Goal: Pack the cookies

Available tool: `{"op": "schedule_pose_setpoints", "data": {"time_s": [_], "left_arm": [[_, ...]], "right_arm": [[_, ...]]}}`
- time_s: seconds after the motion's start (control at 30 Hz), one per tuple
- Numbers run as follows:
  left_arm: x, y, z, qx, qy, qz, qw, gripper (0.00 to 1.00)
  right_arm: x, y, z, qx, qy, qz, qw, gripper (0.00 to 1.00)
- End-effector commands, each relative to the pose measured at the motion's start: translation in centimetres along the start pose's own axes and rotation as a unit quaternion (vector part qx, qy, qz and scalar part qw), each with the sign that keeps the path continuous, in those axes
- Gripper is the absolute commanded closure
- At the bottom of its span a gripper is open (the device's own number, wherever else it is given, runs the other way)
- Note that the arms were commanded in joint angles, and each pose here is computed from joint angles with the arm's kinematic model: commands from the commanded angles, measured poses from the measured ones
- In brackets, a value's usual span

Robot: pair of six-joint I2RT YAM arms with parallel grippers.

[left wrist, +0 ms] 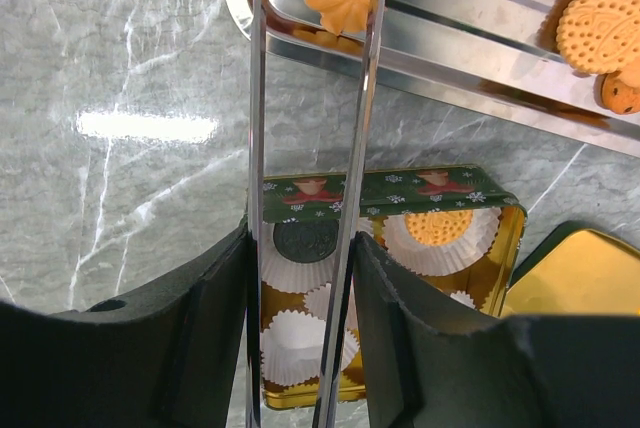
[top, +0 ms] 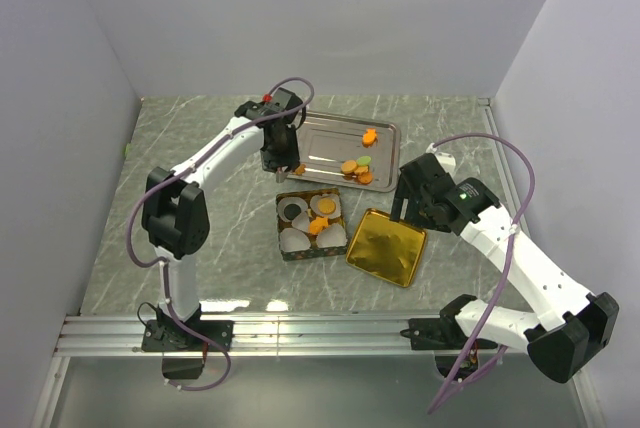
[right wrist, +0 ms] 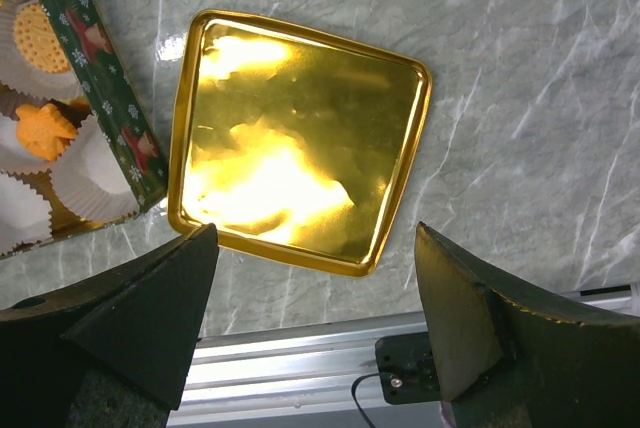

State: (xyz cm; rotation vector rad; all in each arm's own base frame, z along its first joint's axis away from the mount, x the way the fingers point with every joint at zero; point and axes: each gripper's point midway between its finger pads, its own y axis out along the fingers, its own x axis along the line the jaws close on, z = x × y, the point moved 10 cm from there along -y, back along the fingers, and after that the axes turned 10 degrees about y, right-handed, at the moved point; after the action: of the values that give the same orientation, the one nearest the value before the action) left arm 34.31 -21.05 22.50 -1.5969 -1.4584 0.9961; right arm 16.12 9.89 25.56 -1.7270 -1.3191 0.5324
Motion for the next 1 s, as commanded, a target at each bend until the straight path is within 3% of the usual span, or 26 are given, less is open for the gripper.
{"op": "schedule_pose_setpoints", "data": {"time_s": [0.0, 0.33, 0.53, 0.97], "left_arm": [[-0.2, -0.7, -0.8, -0.017, 0.001, -0.007, 1.0, 0.51], [-0.3, 0.3, -0.9, -0.014, 0.005, -0.008, 1.0, 0.54], [-0.4, -0.2, -1.4, -0.026, 0.006, -0.009, 1.0, 0.62], [-0.3, -6.9, -3.0, -0.105, 0.005, 0.042, 0.994, 0.63]], "right_arm": [[-0.1, -0.1, -0.4, -0.014, 0.006, -0.009, 1.0, 0.14], [-0.1, 0.0, -0.2, -0.007, 0.005, -0.01, 1.0, 0.14], [-0.1, 0.0, -0.3, -0.005, 0.002, -0.011, 1.0, 0.14], [0.7, -0.7, -2.2, -0.024, -0.01, -0.017, 1.0, 0.14]]}}
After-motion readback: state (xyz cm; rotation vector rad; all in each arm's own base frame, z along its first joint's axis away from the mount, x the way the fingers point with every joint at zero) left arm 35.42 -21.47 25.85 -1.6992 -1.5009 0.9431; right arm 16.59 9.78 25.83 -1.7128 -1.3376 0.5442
